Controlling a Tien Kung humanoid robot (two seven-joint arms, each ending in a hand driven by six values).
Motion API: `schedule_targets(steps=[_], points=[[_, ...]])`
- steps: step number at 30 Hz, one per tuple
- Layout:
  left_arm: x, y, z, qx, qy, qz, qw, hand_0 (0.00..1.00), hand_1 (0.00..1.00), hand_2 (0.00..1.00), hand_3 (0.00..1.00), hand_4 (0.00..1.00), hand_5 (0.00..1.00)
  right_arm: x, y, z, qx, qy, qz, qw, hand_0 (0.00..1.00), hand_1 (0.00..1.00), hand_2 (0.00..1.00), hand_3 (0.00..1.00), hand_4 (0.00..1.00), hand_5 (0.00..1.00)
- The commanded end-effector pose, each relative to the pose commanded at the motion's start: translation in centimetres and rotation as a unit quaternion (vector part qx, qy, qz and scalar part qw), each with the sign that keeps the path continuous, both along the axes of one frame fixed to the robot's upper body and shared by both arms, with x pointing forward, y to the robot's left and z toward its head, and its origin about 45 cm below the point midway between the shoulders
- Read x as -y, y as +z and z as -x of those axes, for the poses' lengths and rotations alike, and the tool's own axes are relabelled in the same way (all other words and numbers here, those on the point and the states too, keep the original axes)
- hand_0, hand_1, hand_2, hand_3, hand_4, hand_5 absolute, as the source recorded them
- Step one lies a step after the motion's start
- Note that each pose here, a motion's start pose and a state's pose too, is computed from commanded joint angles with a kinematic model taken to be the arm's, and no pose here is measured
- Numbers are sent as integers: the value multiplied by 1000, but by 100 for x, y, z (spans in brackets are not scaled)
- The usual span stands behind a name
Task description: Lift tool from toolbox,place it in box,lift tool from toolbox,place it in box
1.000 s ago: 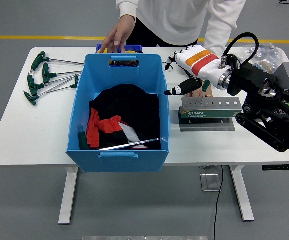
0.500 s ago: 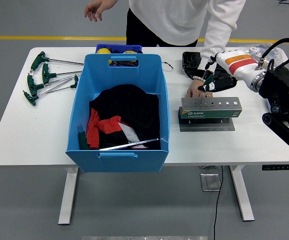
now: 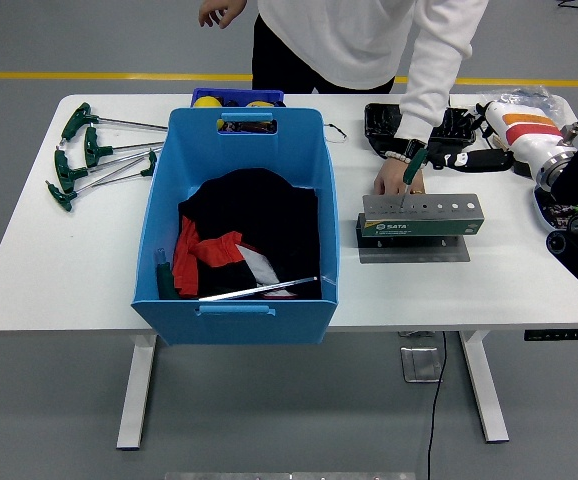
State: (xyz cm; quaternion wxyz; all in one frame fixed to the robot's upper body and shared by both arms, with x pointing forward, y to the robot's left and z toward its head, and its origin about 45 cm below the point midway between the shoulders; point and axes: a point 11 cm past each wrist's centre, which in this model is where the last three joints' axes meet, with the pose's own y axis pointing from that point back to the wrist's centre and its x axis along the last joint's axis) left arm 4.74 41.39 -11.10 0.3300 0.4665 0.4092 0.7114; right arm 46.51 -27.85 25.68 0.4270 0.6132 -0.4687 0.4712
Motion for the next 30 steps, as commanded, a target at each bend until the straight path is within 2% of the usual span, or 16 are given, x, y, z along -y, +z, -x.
schedule_targets(steps=[2,3,8,9,10,14,15,20,21,26,27,30], points=[[4,-1,-4,0,-1,1,1000,793,772,805,712,748,634,-86,15,21,10,30,11,999,547,549,641,783,998,735],[6,-2,-5,0,-1,1,1000,792,770,804,713,748,635,-138,23,31,16,46,16,999,682,659,729,800,998,723],[8,-1,-18,0,-1,2,1000,792,770,804,713,748,635,-425,73,68,40,128,50,990,682,659,729,800,998,723],[8,1,-27,1,-1,2,1000,792,769,802,713,748,634,-484,78,71,43,143,60,987,746,694,745,773,998,716],[7,3,-39,2,-1,2,1000,792,769,802,713,748,634,-559,75,73,44,161,71,983,746,694,745,773,998,716],[5,8,-65,2,-4,0,1000,792,769,802,713,748,634,-796,22,59,36,207,103,972,746,694,745,773,998,716],[4,9,-71,3,-4,0,1000,792,767,801,713,748,633,-854,0,50,31,218,113,969,801,705,739,606,998,717],[-6,19,-108,6,-5,-3,1000,792,767,801,713,748,633,-1059,-124,3,10,253,155,955,801,705,739,606,998,717],[-8,21,-116,7,-6,-4,1000,792,763,798,713,748,634,-1086,-149,-10,6,257,163,953,824,708,731,550,998,729],[-13,31,-162,11,-8,-6,1000,792,763,798,713,748,634,-1152,-222,-89,-5,264,192,945,824,708,731,550,998,729],[-16,33,-171,12,-8,-6,1000,794,762,799,713,748,634,-1149,-232,-105,-7,264,199,944,827,686,683,452,998,734],[-20,37,-188,14,-9,-8,1000,794,762,799,713,748,634,-1142,-251,-133,-11,265,213,941,827,686,683,452,998,734]])
